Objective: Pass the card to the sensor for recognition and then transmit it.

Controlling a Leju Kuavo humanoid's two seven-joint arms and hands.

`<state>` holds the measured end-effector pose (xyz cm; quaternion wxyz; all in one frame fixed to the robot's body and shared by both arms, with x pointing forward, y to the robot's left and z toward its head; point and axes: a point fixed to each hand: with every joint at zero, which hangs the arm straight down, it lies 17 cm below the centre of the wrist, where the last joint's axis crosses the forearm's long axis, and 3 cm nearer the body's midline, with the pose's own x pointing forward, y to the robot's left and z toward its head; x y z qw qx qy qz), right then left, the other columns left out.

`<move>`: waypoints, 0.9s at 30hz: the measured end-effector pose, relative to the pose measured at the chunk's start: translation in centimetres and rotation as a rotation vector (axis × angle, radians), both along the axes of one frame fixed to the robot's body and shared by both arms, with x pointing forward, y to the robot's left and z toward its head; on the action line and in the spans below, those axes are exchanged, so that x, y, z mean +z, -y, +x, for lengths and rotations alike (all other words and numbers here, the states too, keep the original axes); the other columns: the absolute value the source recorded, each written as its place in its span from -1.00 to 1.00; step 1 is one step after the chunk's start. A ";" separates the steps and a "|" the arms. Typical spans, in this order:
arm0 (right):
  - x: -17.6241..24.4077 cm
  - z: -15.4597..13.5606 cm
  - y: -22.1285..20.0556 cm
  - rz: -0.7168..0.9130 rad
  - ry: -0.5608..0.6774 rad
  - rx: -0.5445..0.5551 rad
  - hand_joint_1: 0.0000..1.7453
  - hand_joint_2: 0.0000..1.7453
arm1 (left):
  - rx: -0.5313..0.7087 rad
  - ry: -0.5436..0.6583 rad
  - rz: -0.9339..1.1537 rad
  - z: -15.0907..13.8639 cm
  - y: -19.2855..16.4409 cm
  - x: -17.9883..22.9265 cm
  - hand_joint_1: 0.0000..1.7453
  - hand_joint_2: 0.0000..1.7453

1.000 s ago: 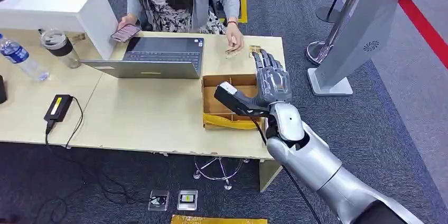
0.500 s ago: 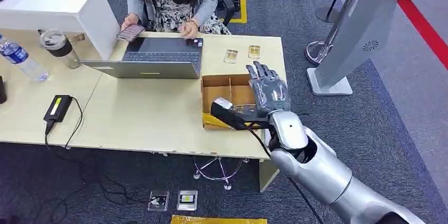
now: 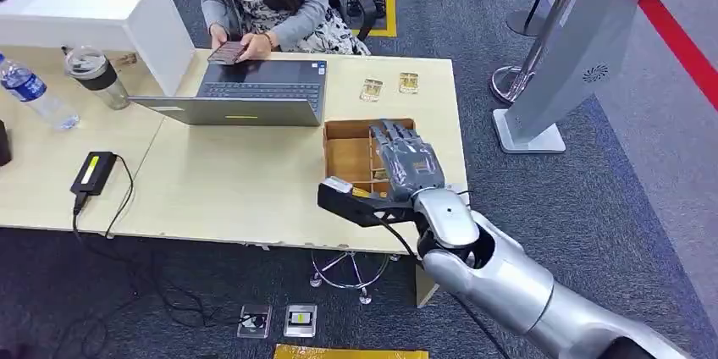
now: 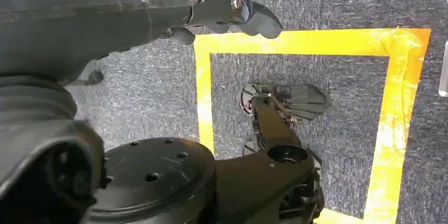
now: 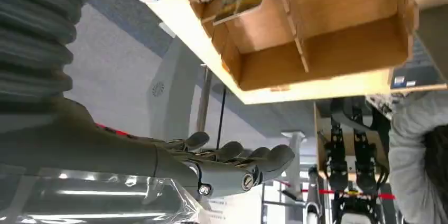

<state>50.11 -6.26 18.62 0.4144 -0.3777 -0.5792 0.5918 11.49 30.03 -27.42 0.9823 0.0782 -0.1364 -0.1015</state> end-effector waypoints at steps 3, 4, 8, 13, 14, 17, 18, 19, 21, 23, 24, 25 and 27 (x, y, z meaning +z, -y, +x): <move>-1.1 0.0 0.1 -0.018 -0.018 -0.011 -1.00 1.00 | 0.002 -0.004 -0.001 -0.1 0.0 0.0 -1.00 -1.00; -1.5 0.1 0.1 -0.024 -0.026 -0.016 -1.00 1.00 | 0.002 -0.005 -0.002 -0.1 0.0 0.0 -1.00 -1.00; -2.7 0.1 0.1 -0.037 -0.048 -0.024 -1.00 1.00 | 0.004 -0.008 -0.003 -0.1 0.0 0.0 -1.00 -1.00; -3.6 0.3 -0.4 -0.036 -0.054 -0.015 -1.00 1.00 | 0.009 -0.008 -0.003 -0.1 0.0 0.0 -1.00 -1.00; -3.7 0.2 -0.5 -0.035 -0.057 -0.011 -1.00 1.00 | 0.011 -0.009 -0.004 -0.1 0.0 0.0 -1.00 -1.00; -4.1 0.2 -0.7 -0.040 -0.062 -0.010 -1.00 1.00 | 0.021 -0.010 -0.010 -0.2 0.1 0.0 -1.00 -1.00; -4.3 0.3 -0.6 -0.045 -0.063 -0.014 -1.00 1.00 | 0.022 -0.011 -0.012 -0.2 0.1 0.0 -1.00 -1.00; -4.4 0.4 -0.4 -0.048 -0.064 -0.021 -1.00 1.00 | 0.022 -0.011 -0.013 -0.2 0.1 0.0 -1.00 -1.00; -4.6 0.5 -0.1 -0.050 -0.067 -0.030 -1.00 1.00 | 0.022 -0.012 -0.013 -0.2 0.1 0.0 -1.00 -1.00; -4.8 0.6 0.0 -0.052 -0.069 -0.040 -1.00 1.00 | 0.022 -0.012 -0.013 -0.2 0.1 -0.1 -1.00 -1.00; -4.9 0.7 0.2 -0.055 -0.070 -0.046 -1.00 1.00 | 0.022 -0.012 -0.012 -0.2 0.1 -0.1 -1.00 -1.00; -5.0 0.8 0.2 -0.057 -0.072 -0.049 -1.00 1.00 | 0.022 -0.012 -0.012 -0.2 0.1 -0.1 -1.00 -1.00; -5.1 1.0 0.4 -0.061 -0.074 -0.055 -1.00 1.00 | 0.022 -0.011 -0.011 -0.2 0.1 -0.1 -1.00 -1.00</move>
